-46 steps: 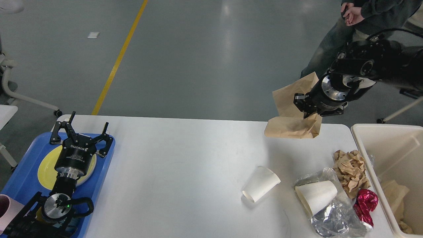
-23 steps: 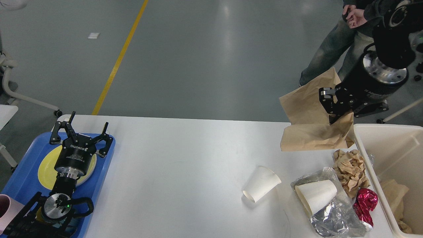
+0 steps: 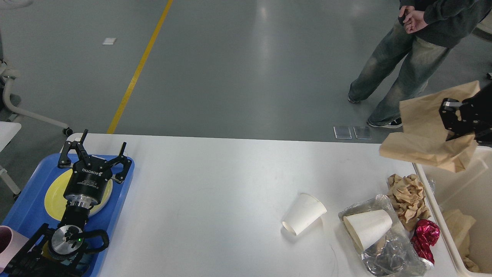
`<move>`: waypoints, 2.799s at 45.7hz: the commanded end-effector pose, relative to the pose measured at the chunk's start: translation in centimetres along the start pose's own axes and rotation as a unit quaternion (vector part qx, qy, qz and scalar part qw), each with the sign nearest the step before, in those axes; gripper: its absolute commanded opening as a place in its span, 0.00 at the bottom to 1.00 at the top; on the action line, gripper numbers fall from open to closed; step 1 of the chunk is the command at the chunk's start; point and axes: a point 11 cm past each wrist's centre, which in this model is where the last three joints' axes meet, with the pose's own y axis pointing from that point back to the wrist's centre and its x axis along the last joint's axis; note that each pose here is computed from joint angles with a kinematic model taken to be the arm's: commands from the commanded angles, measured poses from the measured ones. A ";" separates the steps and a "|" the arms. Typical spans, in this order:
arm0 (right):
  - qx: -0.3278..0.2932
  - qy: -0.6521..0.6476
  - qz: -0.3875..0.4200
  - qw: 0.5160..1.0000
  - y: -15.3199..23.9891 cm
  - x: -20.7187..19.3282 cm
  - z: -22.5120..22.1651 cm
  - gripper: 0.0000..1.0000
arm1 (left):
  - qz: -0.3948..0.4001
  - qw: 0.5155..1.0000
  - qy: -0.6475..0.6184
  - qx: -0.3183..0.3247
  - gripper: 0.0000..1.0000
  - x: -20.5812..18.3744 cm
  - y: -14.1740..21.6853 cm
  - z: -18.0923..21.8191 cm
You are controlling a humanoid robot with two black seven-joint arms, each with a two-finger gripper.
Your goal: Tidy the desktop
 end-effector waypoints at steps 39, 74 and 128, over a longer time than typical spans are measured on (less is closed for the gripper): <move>-0.136 -0.156 0.151 0.967 -29.6 -7.9 22.6 0.00 | 0.000 1.000 0.000 0.000 0.96 0.0 0.0 0.0; -0.125 -0.157 0.205 0.958 -31.9 -10.8 20.5 0.65 | 0.000 1.000 0.000 -0.001 0.96 0.0 0.0 0.0; 0.059 0.101 0.016 0.993 -15.4 3.8 -7.4 1.00 | 0.000 1.000 0.000 0.000 0.96 0.0 0.0 0.0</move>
